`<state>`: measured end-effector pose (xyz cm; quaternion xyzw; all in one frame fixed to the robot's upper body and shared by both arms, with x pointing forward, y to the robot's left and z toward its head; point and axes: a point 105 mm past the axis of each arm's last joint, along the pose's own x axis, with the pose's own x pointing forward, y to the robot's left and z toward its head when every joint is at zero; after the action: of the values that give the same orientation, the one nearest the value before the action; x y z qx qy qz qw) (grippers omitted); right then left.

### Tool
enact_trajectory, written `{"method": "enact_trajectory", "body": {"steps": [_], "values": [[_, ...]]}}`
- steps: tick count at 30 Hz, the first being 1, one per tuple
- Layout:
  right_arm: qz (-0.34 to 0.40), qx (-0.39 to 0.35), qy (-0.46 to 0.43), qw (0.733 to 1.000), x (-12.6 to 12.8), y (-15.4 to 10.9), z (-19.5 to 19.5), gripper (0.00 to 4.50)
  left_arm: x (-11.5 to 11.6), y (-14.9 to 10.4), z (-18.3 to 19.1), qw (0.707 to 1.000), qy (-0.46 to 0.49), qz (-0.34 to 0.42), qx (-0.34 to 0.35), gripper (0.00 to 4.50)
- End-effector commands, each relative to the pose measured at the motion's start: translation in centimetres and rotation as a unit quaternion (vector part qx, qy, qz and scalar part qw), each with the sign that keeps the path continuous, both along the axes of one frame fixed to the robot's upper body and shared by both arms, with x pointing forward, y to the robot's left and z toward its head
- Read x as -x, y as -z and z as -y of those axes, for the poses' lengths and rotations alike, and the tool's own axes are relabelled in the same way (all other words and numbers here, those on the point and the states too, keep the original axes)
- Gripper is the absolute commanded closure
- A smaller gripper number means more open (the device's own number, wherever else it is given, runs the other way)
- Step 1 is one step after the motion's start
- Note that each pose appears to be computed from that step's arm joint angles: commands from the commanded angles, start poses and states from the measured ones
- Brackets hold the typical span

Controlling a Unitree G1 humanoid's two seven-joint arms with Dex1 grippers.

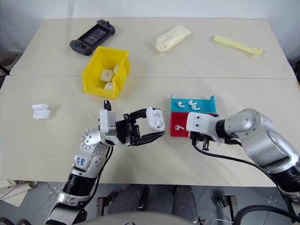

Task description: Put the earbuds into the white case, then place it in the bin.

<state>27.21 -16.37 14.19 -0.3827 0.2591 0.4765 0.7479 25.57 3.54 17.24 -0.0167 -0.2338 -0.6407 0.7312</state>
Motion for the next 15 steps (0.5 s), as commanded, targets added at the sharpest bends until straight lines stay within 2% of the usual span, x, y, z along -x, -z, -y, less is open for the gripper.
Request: {"method": "enact_trajectory", "body": {"steps": [1,3,5,8,10,12,15], "values": [[0.039,-0.085,-0.016,0.996,0.8,-3.8,0.1,4.0,0.1,-1.2,-0.1,0.999,0.02,0.022,0.02,1.69],[0.049,-0.139,-0.018,0.989,1.1,-4.6,0.4,4.0,0.0,-1.2,-0.3,0.999,0.031,0.022,0.019,1.69],[0.073,-0.237,-0.024,0.968,1.5,-5.7,0.5,4.0,-0.1,-1.2,-0.1,0.999,0.046,0.02,0.017,1.69],[0.105,-0.395,-0.026,0.912,2.0,-7.7,-0.5,4.0,-0.3,-1.1,-0.1,0.998,0.063,0.018,0.009,1.69],[0.129,-0.467,-0.036,0.874,2.3,-9.0,-1.6,4.0,-0.5,-1.0,-0.2,0.997,0.073,0.018,0.001,1.69],[0.148,-0.512,-0.045,0.845,2.6,-9.9,-2.6,4.0,-0.7,-1.0,-0.3,0.997,0.077,0.017,-0.004,1.69],[0.144,-0.551,-0.059,0.82,3.1,-10.2,-4.2,4.0,-0.7,-1.1,-0.3,0.996,0.089,0.009,-0.007,1.69]]}}
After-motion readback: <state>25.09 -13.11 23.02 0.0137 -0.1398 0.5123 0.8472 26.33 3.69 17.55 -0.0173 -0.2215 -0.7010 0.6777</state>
